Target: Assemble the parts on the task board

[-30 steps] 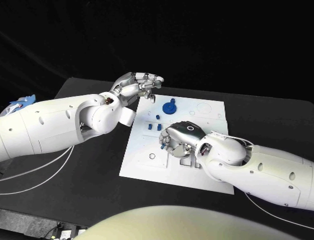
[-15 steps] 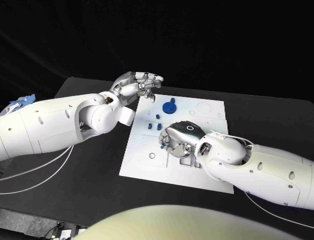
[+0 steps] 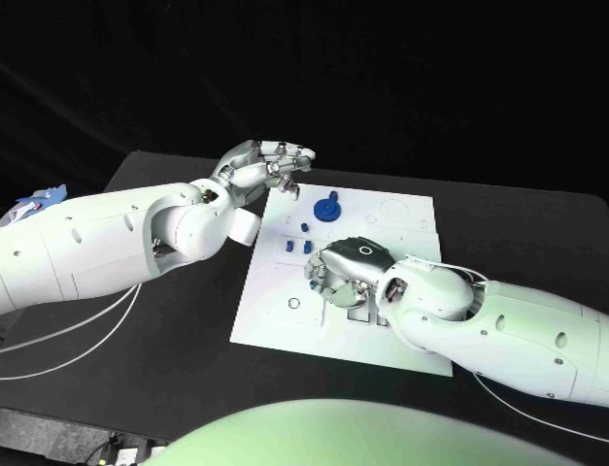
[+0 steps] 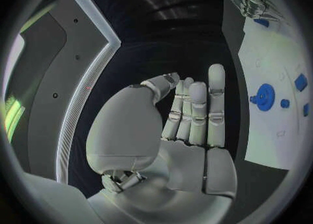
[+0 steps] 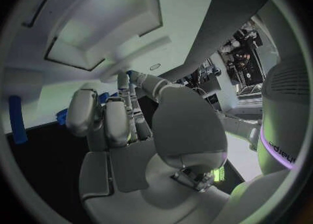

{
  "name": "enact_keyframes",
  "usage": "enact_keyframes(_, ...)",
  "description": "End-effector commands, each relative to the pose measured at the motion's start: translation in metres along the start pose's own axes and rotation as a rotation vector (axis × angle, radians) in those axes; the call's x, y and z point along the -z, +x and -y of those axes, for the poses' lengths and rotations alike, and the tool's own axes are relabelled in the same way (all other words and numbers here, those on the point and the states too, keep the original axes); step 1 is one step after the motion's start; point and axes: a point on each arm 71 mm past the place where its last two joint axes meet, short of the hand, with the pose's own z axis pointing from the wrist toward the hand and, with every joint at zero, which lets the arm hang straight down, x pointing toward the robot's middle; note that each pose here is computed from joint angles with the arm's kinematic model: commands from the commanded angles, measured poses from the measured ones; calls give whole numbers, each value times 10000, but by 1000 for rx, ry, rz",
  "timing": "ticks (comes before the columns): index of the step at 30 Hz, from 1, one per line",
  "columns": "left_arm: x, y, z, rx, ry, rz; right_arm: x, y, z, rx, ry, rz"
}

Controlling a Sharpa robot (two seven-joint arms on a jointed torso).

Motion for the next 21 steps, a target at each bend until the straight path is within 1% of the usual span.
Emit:
enact_keyframes(1,-2,22,9,2,7,-19,9,17,17,3,-1,-2)
enact_keyframes(6,-2,19,9,0,7,-21,23,0,37,0,3,23)
enact_keyframes(11,0,16,9,-2,6,-21,74,-26,73,-3,9,52)
enact_keyframes(16,7,-1,10,-4,6,-17,213,-93,133,-7,23,73)
enact_keyframes(21,16,-21,13,-6,5,-12,405,-315,274,-7,66,89)
